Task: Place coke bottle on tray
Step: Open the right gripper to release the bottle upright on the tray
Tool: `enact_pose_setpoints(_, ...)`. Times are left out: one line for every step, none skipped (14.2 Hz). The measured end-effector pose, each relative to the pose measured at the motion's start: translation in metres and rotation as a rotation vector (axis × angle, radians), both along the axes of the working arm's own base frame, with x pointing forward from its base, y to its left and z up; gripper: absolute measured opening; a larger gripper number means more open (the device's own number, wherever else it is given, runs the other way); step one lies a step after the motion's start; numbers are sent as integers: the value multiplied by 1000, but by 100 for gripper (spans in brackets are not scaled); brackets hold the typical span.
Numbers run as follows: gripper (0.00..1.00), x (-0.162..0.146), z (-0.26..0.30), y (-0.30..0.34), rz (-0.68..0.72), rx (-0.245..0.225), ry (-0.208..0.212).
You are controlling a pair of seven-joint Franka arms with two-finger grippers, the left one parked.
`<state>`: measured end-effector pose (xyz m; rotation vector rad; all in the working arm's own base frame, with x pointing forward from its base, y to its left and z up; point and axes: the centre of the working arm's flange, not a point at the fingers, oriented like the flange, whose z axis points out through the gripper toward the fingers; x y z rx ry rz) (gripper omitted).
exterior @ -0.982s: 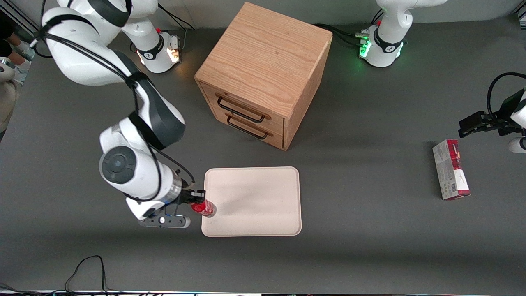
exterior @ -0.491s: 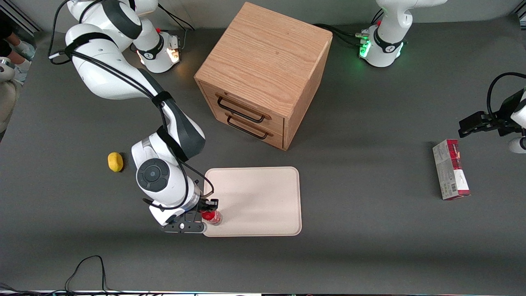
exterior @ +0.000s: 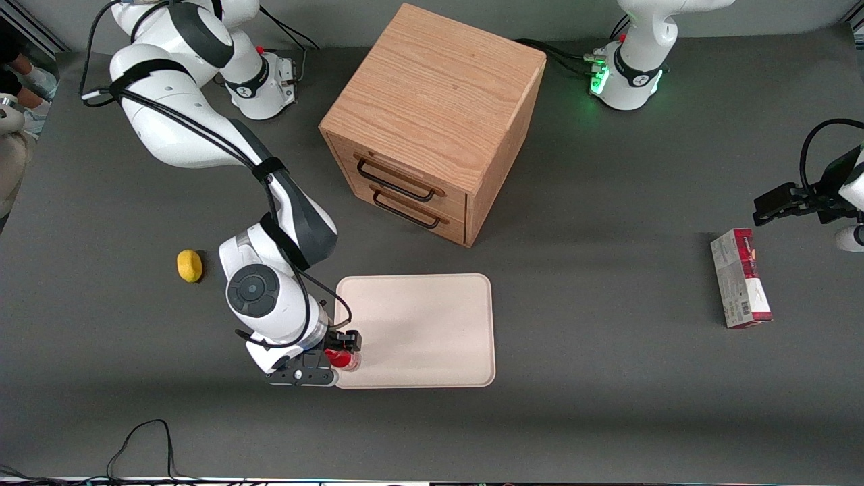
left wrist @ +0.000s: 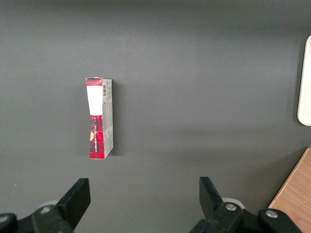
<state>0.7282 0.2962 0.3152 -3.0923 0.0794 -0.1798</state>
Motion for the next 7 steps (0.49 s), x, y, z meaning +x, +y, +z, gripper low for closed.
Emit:
enact_pose_setpoints(98, 0, 3, 0, 0, 2, -6)
enact_pose_setpoints(100, 0, 9, 1, 1, 4, -14)
enact_pose_setpoints(100, 0, 17, 1, 1, 4, -25)
enact_pose_setpoints(100, 0, 29, -1, 0, -2, -40)
enact_pose_setpoints(100, -2, 42, -5, -9, -9, -51)
enact_pose_setpoints(100, -6, 56, -14, -29, -12, -50)
enact_pose_setpoints(100, -10, 72, -26, -50, -12, -49)
